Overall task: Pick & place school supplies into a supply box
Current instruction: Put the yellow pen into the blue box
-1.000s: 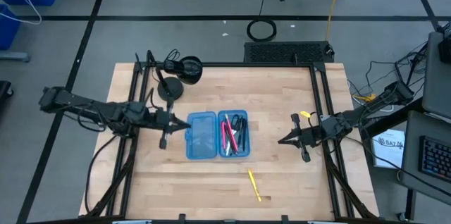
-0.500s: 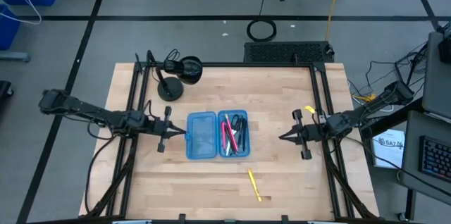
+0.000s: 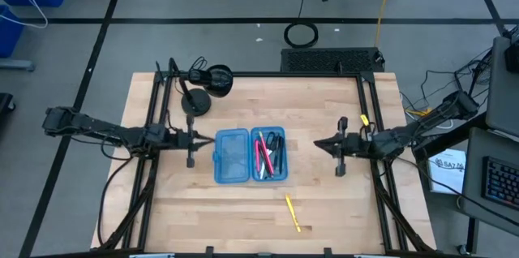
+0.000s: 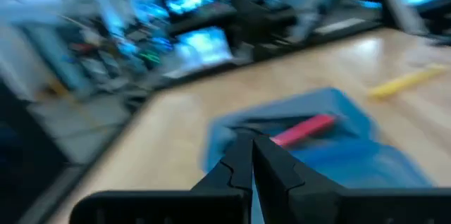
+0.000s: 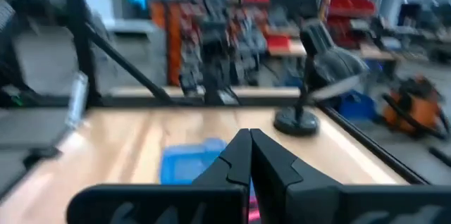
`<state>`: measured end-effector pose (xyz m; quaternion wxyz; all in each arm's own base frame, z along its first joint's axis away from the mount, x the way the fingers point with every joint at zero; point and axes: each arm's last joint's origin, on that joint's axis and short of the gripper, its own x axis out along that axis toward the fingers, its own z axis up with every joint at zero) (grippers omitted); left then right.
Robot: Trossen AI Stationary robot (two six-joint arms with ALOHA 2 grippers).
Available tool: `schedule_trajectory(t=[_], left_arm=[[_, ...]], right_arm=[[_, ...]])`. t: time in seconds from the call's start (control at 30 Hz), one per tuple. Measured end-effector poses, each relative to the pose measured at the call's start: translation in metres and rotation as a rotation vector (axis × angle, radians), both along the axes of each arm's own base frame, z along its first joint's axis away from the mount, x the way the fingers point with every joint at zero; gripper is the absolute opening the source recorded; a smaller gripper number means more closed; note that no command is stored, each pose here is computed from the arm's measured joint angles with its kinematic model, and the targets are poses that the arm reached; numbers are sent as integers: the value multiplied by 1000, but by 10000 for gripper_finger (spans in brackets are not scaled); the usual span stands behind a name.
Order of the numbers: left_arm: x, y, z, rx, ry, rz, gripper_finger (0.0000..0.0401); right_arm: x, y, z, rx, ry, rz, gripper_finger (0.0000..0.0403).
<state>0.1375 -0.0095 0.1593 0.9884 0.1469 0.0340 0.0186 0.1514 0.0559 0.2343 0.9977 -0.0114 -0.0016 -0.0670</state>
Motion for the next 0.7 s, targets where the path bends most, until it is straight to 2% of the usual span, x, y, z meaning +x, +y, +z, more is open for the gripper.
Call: schedule_trajectory(t=[0.1, 0.2, 0.3, 0.5, 0.6, 0.7], left_arm=[[0, 4, 8, 68, -81, 99, 10], [-1, 7, 16, 123, -151, 167, 3], [-1, 7, 20, 129, -183, 193, 10], [0, 7, 11, 136, -97, 187, 36], [0, 7, 5, 136, -37, 182, 41], [0, 7, 2, 143, -5, 180, 41]], right_arm=[[18, 8, 30, 2, 156, -74, 0], [37, 22, 61, 81, 325, -131, 0], [59, 45, 84, 167, 471, -153, 0], [115, 103, 110, 350, 673, -150, 0], [143, 128, 115, 495, 761, -147, 0], [160, 147, 113, 657, 858, -209, 0]])
